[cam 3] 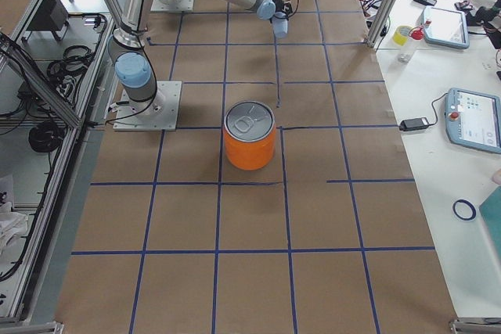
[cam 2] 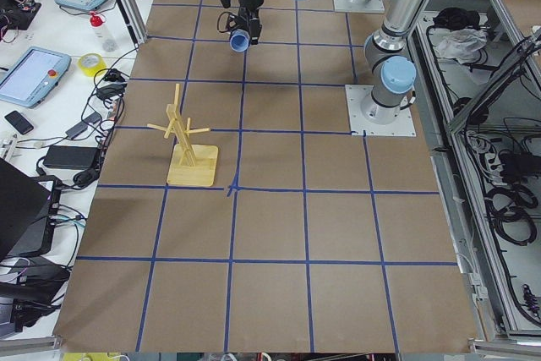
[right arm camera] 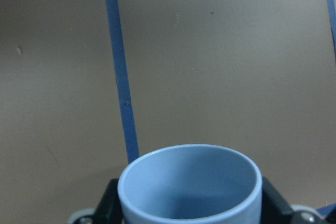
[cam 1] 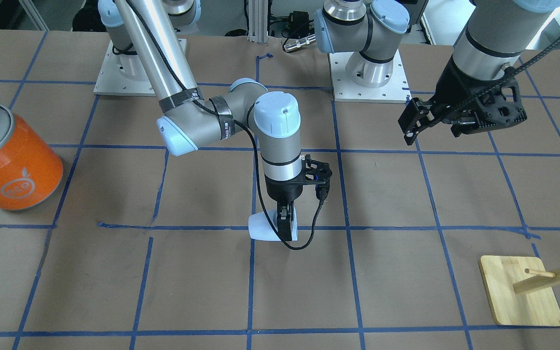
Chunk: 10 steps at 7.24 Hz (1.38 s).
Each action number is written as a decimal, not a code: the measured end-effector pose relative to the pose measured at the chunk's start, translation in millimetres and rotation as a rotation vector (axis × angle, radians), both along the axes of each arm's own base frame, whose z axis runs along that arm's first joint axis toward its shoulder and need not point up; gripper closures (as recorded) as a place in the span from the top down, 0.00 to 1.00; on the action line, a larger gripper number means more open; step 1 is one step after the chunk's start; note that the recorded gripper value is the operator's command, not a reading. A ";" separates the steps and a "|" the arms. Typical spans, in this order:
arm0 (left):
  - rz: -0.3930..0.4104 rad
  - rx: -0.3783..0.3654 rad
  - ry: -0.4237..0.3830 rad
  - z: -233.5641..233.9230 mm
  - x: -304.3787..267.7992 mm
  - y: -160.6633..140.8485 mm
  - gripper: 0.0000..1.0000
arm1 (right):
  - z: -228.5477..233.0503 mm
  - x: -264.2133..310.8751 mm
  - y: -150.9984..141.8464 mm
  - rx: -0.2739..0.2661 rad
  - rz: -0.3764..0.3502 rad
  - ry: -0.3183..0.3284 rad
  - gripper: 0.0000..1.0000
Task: Flip cup
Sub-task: 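Tilt the white cup onto its side with the right gripper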
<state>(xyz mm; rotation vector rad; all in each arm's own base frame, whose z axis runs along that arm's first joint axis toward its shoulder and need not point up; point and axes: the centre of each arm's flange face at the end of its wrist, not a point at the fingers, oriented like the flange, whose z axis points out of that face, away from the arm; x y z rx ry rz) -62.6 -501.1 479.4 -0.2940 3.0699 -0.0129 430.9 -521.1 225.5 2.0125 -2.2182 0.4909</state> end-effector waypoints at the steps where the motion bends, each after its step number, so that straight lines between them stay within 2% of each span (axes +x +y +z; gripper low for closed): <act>1: -0.001 0.002 -0.001 0.5 -0.1 1.1 1.00 | -1.1 0.9 0.7 0.002 0.001 -0.002 0.93; 2: -0.001 0.005 -0.002 0.1 0.1 1.6 1.00 | -2.9 2.4 1.8 0.010 0.006 -0.011 1.00; 7: 0.000 0.048 -0.001 -8.3 1.8 4.8 1.00 | -6.9 5.3 3.8 0.036 0.020 -0.044 1.00; 9: 0.000 0.048 0.008 -8.5 7.8 2.7 1.00 | 4.9 3.6 2.9 0.015 0.016 -0.057 1.00; 10: 0.003 0.048 0.018 -9.4 10.0 0.7 1.00 | 24.1 -1.0 1.2 -0.015 0.005 -0.074 1.00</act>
